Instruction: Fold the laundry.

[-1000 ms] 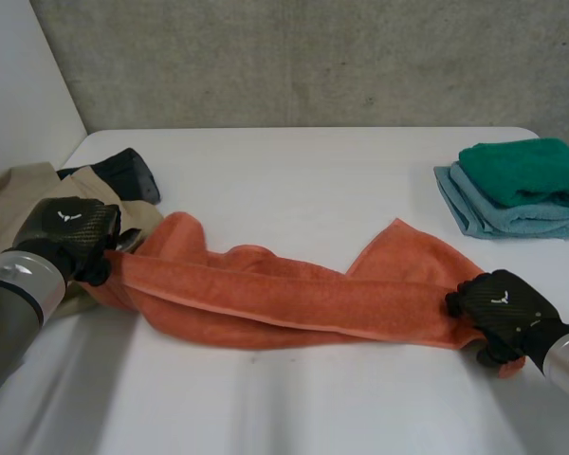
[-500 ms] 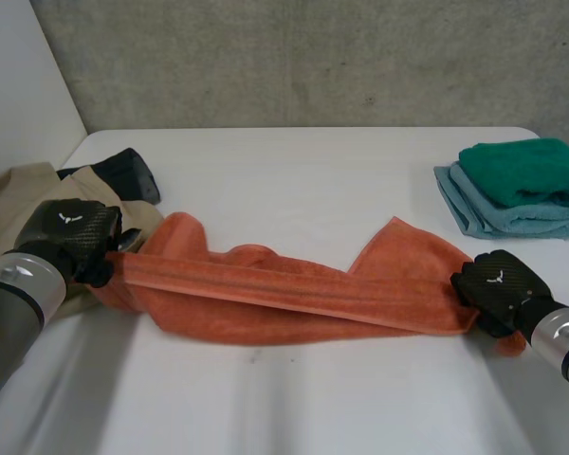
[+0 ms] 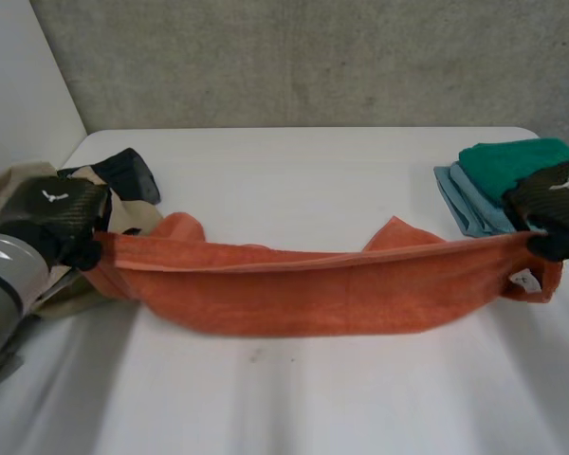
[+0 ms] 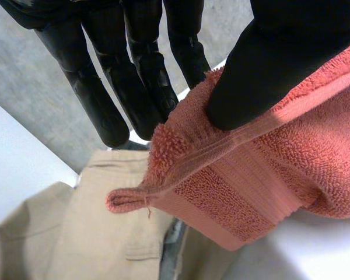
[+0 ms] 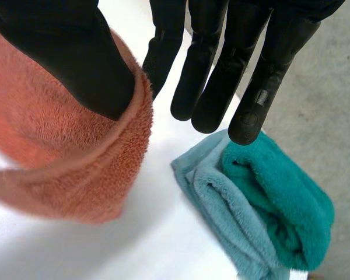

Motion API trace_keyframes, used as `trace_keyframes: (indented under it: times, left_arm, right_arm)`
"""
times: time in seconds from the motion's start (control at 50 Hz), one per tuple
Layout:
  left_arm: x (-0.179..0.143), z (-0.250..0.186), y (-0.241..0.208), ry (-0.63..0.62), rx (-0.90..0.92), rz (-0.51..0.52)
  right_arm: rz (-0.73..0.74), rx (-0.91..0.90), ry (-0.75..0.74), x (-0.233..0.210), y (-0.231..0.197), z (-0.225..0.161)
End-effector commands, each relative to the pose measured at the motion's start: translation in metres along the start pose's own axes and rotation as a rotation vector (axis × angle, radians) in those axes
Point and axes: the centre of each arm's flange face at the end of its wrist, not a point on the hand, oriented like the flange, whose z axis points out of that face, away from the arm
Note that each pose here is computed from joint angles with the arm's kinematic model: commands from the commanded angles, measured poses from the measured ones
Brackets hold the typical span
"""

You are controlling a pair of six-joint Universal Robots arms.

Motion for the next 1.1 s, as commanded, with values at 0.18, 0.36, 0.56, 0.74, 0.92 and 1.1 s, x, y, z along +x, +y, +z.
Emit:
trace_keyframes:
  times: [0.18, 0.36, 0.56, 0.74, 0.92, 1.1]
  left_arm:
    - [-0.001, -0.043, -0.011, 0.032, -0.026, 0.038]
    - [0.02, 0.019, 0.025, 0.071, -0.145, 0.102]
    - [0.024, 0.087, 0.005, -0.018, -0.033, 0.107]
    - [-0.015, 0.118, -0.121, -0.258, 0.443, 0.022]
    - [-0.054, 0.083, -0.202, -0.469, 0.854, -0.076]
    - [-0.034, 0.09, -0.146, -0.393, 0.685, -0.046]
  right_arm:
    - [-0.101, -0.119, -0.145, -0.004, -0.035, -0.057]
    - [-0.08, -0.186, -0.214, -0.017, 0.006, 0.004]
    - [-0.213, -0.125, 0.002, -0.016, 0.0, 0.069]
    - [-0.11, 0.441, 0.452, 0.07, -0.12, 0.073]
    - [-0.031, 0.797, 0.662, 0.111, -0.181, 0.036]
    - [0.027, 0.611, 0.508, 0.071, -0.128, 0.066]
